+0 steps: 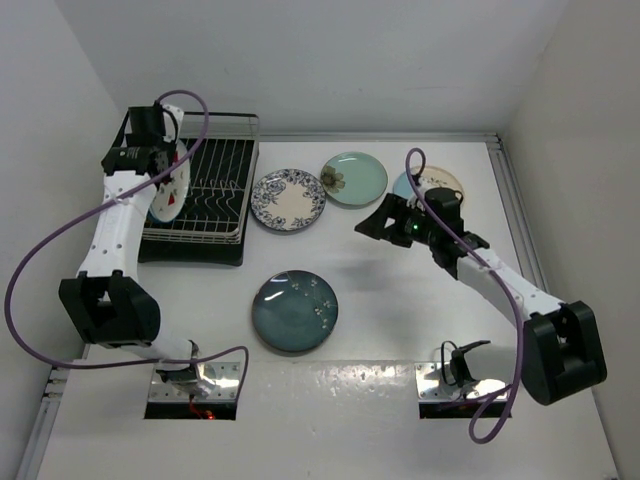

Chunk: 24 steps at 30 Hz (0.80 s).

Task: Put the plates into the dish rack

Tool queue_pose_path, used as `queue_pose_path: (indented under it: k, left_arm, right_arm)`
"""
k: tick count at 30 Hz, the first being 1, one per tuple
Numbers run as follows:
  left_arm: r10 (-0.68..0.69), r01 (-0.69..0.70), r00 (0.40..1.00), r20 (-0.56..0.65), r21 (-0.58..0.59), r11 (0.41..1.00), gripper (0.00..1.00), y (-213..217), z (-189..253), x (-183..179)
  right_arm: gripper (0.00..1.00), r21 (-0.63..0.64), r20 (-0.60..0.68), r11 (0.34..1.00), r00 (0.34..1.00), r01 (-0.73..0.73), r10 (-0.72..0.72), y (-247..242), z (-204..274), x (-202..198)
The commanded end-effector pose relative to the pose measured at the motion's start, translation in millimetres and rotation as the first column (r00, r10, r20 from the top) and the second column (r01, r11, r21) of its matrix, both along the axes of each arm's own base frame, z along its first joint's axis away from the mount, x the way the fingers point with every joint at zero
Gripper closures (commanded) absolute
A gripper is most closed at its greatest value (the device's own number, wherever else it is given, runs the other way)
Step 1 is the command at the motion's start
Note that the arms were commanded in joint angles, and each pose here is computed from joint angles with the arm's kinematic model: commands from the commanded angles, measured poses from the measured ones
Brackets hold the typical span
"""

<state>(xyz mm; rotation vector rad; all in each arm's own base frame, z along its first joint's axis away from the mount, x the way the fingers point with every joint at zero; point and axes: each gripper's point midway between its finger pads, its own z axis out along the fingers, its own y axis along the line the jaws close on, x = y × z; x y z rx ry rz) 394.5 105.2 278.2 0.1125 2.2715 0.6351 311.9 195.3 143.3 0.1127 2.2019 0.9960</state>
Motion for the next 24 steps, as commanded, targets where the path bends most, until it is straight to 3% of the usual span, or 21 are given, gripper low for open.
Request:
queue_pose_path:
  k: [1, 13, 24]
  left_arm:
    - [0.062, -0.086, 0.952, 0.301, 0.065, 0.994, 1.0, 23, 77, 18]
    - [0.046, -0.092, 0.918, 0.393, 0.1, 0.991, 1.0, 26, 128, 19]
    - [0.036, -0.04, 0.961, 0.274, 0.012, 0.999, 1.0, 30, 59, 28]
  right_arm:
    - [0.18, -0.023, 0.026, 0.999, 0.999, -0.029, 0.029, 7, 11, 1]
    - [0.18, -0.072, 0.042, 0.997, 0.999, -0.022, 0.025, 2, 7, -19]
    - [0.18, -0.085, 0.048, 0.996, 0.999, 0.005, -0.001, -8, 8, -23]
